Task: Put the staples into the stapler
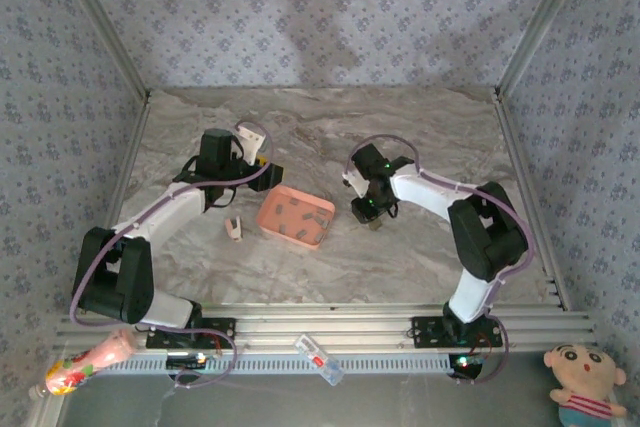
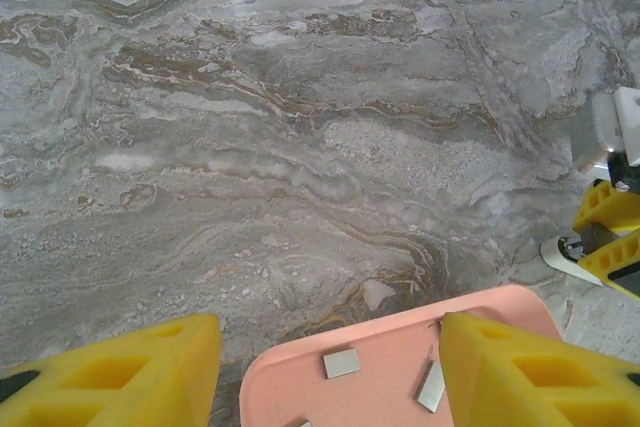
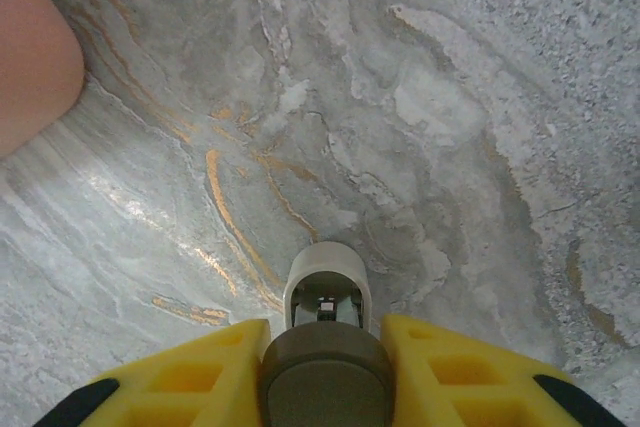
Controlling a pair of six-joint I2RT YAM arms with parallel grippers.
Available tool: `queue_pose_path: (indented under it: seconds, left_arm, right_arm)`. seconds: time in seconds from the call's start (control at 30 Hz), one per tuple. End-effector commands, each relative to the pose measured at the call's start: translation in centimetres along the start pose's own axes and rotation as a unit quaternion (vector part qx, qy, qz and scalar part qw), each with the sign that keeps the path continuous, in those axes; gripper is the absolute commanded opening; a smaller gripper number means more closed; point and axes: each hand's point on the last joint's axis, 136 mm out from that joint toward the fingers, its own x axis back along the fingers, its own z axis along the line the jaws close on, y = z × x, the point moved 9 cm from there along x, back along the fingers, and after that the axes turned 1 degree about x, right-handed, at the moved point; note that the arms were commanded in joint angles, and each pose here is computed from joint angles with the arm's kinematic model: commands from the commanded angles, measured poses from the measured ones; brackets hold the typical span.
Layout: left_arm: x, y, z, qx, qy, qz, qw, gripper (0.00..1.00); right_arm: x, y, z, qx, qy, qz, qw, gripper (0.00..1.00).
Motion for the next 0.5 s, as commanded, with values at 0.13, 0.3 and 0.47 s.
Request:
queue_pose_path:
  seconds: [0.13,0.3,0.47]
  left_arm:
    - [0.2,1.1,-2.5,-0.052,-0.084,-0.038,0.994,0.63]
    - [0.5,1.6,-5.6,-0.134,-0.152,-0.061,0.977,0.62]
    - [0.6,0.9,-8.8,-0.247,-0.206,-0.072,0.944,0.60]
  right_arm:
    - [6.7,0.1,1.0,0.082,0.047,-0.209,0.973,0.27]
    - [9.7,-1.8,1.4,0.189,0.123,-0.359,0.906,0.24]
    - [11.3,-3.5,1.8,0.283,0.181,-0.453,0.826,0.19]
